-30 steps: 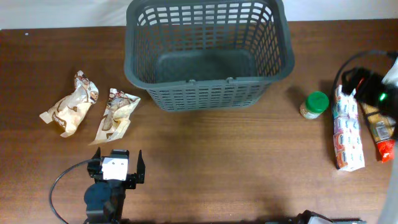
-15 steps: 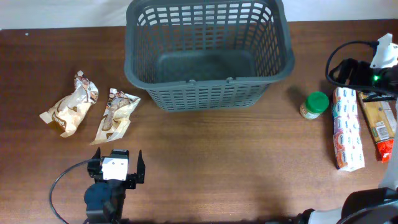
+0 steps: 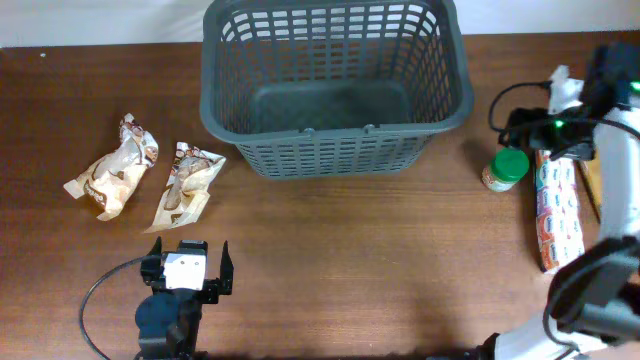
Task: Pack container
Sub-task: 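Reach the right gripper to the green-lidded jar and grasp it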
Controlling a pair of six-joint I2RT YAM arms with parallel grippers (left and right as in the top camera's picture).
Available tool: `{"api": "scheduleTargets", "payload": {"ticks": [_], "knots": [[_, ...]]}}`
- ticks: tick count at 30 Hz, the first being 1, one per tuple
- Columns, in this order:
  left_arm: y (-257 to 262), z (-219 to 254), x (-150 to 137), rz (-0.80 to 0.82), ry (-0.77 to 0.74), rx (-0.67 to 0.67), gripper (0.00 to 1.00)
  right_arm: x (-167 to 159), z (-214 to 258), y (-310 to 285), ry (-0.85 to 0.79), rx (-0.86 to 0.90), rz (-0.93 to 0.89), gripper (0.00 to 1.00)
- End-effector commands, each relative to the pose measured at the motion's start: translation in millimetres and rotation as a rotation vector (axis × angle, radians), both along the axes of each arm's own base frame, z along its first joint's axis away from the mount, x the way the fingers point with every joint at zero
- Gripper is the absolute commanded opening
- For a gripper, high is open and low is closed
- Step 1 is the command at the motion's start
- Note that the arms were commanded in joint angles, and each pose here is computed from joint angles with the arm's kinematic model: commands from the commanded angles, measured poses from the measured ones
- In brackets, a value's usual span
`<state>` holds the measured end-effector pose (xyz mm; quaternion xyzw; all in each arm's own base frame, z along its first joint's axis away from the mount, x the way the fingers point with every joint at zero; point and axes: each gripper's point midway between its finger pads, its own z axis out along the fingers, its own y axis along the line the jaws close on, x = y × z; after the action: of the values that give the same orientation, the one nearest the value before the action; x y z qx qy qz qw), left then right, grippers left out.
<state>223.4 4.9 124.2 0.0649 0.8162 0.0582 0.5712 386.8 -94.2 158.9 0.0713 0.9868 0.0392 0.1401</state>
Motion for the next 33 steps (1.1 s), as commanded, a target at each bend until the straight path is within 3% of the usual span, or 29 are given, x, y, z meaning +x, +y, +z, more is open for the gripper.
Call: {"api": "scheduleTargets", "payload": {"ticks": [1,19,33], "knots": [[-1,-1,0,-0.012,-0.002,0.011,0.99,6,-21,-2,0.071,-0.090,0.036,0.99],[-1,-1,0,-0.012,-0.003,0.011,0.99,21,-67,-12,0.145,-0.161,0.090,0.99],[-1,-1,0,-0.012,-0.003,0.011,0.99,9,-96,-8,0.177,-0.144,0.094,0.99]]}}
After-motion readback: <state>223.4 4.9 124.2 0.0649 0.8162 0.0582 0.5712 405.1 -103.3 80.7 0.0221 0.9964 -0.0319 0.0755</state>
